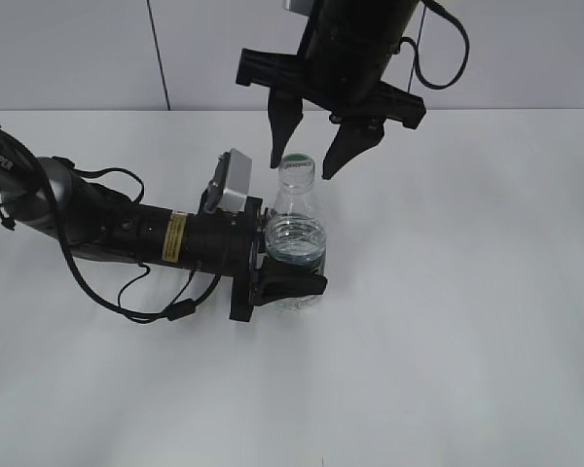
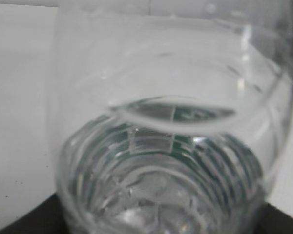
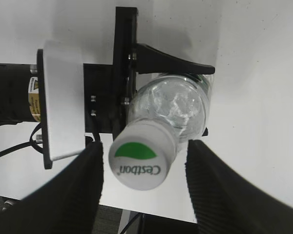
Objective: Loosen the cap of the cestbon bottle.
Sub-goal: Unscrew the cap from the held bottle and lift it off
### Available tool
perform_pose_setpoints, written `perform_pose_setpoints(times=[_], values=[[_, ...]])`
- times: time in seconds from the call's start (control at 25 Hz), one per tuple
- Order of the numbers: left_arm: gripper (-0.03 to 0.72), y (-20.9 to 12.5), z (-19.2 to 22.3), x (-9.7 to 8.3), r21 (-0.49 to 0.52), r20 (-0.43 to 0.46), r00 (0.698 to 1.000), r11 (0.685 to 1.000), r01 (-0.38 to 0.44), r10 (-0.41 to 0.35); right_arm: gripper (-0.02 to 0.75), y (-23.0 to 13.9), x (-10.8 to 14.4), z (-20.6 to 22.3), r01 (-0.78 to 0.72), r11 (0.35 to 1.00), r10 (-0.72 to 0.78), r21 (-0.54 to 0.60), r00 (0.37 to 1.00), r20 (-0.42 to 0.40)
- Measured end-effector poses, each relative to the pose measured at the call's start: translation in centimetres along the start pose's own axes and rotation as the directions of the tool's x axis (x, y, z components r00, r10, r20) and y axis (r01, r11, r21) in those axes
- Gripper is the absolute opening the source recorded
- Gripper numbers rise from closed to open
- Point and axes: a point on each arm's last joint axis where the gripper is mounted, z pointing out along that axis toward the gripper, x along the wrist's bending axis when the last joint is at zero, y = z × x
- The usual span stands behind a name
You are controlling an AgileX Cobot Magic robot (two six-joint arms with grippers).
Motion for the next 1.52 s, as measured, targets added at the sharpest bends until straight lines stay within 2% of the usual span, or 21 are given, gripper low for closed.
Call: perform_pose_setpoints(times=[0.28, 0.56, 1.16, 1.52], values=[[0.407, 0.0, 0.0, 0.0, 0.0, 0.0, 1.0, 1.0, 0.0, 0.0, 0.414, 0.19, -0.18, 1.05, -0.006, 1.0, 0.005, 0.02, 1.0, 0.012], [0.407, -0.01, 0.0, 0.01, 0.001, -0.001, 1.0, 1.0, 0.0, 0.0, 0.377, 0.41, 0.08, 0.56, 0.003, 1.0, -0.003, 0.002, 1.0, 0.001], [0.407, -0.04, 0.0, 0.08, 0.004, -0.009, 1.0, 1.0, 0.002, -0.002, 0.374, 0.38, 0.14, 0.56, 0.016, 1.0, -0.016, 0.005, 1.0, -0.005], [0.407, -0.04, 0.0, 0.09, 0.005, -0.009, 1.0, 1.0, 0.002, -0.002, 0.305, 0.39, 0.12, 0.56, 0.04, 0.999, -0.04, 0.004, 0.999, -0.004]])
